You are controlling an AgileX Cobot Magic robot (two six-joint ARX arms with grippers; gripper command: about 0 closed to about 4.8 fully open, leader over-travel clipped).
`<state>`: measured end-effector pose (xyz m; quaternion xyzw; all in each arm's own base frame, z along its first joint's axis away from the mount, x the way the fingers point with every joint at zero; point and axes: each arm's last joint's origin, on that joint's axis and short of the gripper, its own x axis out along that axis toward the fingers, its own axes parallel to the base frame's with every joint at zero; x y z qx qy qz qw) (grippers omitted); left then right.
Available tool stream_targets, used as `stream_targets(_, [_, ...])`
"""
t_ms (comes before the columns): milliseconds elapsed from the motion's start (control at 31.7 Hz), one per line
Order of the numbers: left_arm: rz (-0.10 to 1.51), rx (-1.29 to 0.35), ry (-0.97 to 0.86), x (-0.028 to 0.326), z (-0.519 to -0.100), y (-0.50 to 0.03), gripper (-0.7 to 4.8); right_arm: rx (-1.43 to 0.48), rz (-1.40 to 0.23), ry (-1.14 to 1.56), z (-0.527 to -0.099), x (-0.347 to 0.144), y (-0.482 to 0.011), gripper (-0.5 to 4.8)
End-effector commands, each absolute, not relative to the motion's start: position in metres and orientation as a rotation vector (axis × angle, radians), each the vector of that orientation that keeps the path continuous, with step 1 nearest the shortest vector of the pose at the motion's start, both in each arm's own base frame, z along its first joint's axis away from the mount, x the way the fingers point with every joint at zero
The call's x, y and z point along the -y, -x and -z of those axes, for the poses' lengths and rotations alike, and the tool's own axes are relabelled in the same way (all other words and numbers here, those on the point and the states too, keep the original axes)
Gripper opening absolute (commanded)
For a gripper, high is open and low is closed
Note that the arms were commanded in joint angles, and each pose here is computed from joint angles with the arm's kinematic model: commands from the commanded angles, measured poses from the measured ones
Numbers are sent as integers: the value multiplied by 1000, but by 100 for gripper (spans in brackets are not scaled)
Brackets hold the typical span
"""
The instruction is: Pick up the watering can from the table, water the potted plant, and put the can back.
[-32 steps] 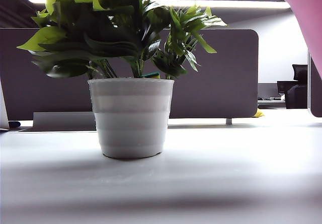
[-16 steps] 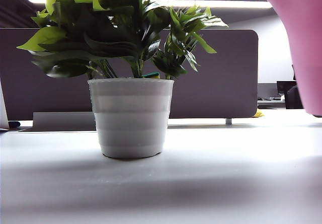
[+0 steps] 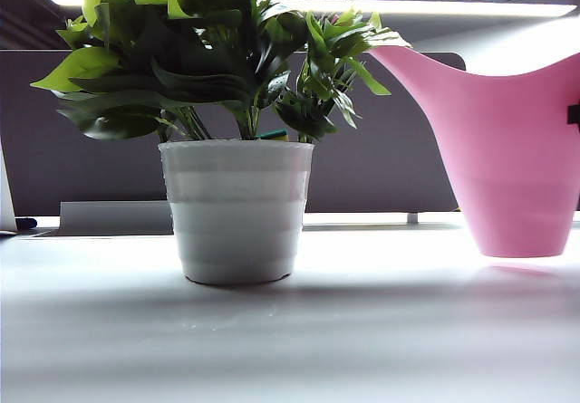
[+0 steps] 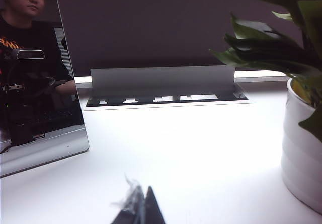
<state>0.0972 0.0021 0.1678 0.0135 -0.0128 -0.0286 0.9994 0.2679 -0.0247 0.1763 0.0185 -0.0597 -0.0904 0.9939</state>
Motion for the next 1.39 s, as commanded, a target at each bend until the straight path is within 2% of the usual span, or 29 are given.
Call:
stream_targets(32, [55, 36, -25, -2, -169, -97, -5, 274, 184, -80, -194, 26, -276, -6])
stream_targets(599, [55, 36, -25, -2, -169, -97, -5, 207, 182, -89, -177, 27, -290, -3])
stream_targets(662, [55, 36, -25, -2, -169, -97, -5, 188, 183, -88, -175, 27, -290, 26])
stream_targets(757, [56, 36, -25, -2, -169, -97, -5, 163, 184, -89, -173, 27, -291, 113])
stream_targets(883, [55, 36, -25, -2, -169, -97, -5, 129, 185, -101, -169, 27, -291, 178])
stream_targets(1388, [55, 36, -25, -2, -169, -97, -5, -34, 175, -108, -145, 25, -278, 203])
